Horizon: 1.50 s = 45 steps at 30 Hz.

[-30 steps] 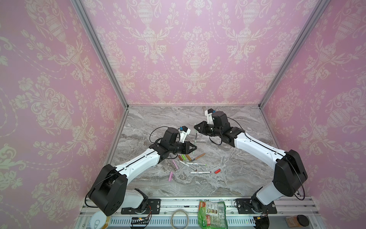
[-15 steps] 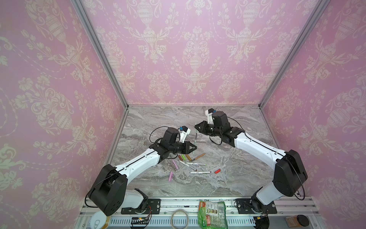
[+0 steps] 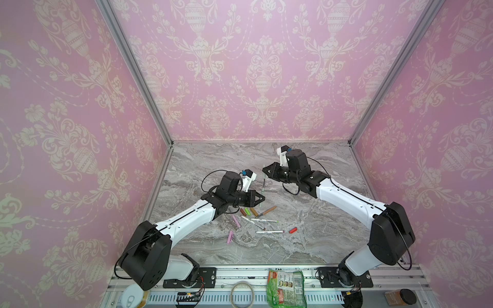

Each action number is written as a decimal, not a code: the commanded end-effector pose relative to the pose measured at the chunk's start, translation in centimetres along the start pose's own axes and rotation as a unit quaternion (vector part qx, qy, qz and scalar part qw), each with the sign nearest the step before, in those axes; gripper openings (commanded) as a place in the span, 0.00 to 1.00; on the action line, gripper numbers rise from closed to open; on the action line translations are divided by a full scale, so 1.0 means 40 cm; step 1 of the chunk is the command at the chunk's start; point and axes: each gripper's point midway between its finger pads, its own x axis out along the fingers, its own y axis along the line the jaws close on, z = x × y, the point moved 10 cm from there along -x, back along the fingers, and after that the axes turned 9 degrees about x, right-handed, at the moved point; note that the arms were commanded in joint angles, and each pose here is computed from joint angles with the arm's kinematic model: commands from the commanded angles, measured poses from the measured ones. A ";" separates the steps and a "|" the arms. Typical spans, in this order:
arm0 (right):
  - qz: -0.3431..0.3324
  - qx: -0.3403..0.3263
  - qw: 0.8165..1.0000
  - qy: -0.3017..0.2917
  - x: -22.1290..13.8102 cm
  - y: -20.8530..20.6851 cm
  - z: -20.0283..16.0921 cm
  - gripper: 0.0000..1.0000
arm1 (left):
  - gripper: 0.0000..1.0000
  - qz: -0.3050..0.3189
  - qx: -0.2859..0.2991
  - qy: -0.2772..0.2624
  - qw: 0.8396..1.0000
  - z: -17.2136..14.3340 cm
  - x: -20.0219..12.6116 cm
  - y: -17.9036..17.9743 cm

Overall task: Insert pens into pen caps
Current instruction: Put on the pen cap to the pen.

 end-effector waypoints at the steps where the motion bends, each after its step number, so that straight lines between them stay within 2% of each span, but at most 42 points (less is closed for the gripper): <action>1: 0.005 -0.015 1.000 -0.013 -0.027 0.010 0.004 0.09 | 0.00 -0.008 0.014 -0.018 1.000 0.021 -0.011 -0.024; 33: -0.013 -0.016 1.000 0.011 -0.013 -0.037 -0.030 0.10 | 0.00 -0.006 0.011 -0.029 1.000 0.041 -0.004 -0.030; 45: -0.002 -0.007 1.000 0.000 -0.042 -0.037 -0.038 0.09 | 0.00 0.017 0.008 -0.070 0.997 0.052 -0.007 -0.022</action>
